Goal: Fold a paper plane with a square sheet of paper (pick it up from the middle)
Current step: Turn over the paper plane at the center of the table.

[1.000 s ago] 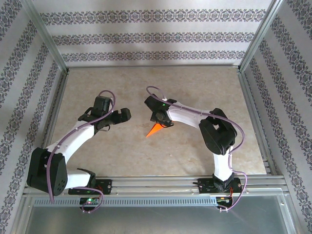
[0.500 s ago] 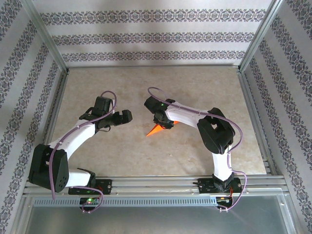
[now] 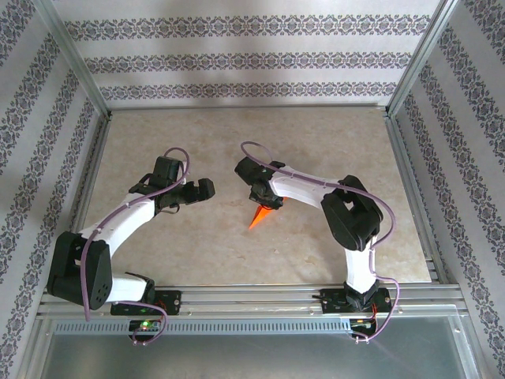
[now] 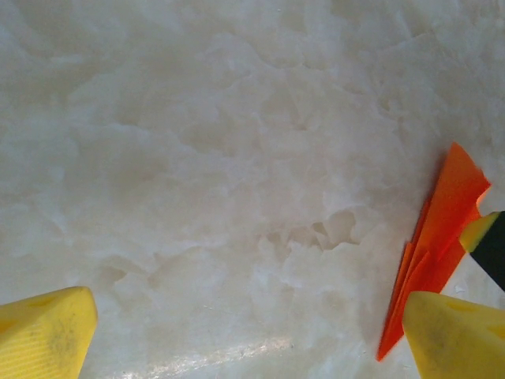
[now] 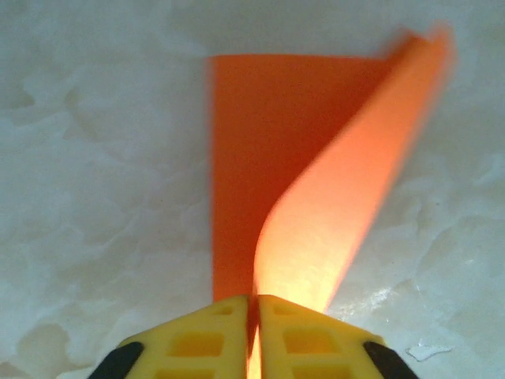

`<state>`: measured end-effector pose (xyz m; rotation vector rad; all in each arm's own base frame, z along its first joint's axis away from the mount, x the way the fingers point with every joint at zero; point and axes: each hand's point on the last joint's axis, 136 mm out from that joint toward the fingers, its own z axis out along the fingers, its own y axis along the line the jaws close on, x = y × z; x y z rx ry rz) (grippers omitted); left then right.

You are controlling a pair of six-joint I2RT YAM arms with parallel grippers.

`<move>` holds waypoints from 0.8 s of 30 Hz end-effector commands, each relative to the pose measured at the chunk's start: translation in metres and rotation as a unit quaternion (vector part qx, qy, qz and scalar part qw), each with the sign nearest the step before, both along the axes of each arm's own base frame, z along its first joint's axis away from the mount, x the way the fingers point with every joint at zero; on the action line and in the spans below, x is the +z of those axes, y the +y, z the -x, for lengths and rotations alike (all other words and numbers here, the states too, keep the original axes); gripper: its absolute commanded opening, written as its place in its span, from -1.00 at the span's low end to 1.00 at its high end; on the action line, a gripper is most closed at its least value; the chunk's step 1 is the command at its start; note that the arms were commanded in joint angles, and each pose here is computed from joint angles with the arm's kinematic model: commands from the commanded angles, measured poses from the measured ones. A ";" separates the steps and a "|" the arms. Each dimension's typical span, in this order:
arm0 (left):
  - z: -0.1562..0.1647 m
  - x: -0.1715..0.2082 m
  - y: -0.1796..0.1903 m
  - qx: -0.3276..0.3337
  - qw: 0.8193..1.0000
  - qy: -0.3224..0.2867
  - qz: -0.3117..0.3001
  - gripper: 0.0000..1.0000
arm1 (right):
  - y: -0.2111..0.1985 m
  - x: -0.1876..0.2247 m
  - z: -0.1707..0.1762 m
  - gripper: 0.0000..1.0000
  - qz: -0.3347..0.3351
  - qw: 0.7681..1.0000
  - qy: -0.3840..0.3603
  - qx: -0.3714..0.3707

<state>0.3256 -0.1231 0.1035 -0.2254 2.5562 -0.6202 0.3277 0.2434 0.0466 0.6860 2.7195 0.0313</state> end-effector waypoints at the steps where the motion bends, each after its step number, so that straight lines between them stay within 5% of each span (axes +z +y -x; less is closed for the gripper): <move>1: -0.002 0.001 0.002 -0.002 1.000 0.002 0.005 0.99 | -0.003 0.026 -0.003 -0.87 0.008 0.999 -0.034 0.019; 9: -0.008 0.002 -0.005 0.007 0.999 0.010 0.050 0.99 | 0.038 0.057 -0.022 -1.00 -0.063 0.982 -0.089 0.154; 16: -0.015 0.004 -0.009 0.025 0.992 0.015 0.124 0.99 | 0.096 0.090 -0.030 -1.00 -0.220 0.918 -0.170 0.281; 19: -0.017 0.003 -0.005 0.043 0.988 0.014 0.147 0.99 | 0.112 0.096 -0.027 -1.00 -0.282 0.890 -0.181 0.308; 24: -0.016 0.002 -0.005 0.053 0.984 0.013 0.171 0.98 | 0.113 0.070 -0.025 -1.00 -0.336 0.881 -0.159 0.294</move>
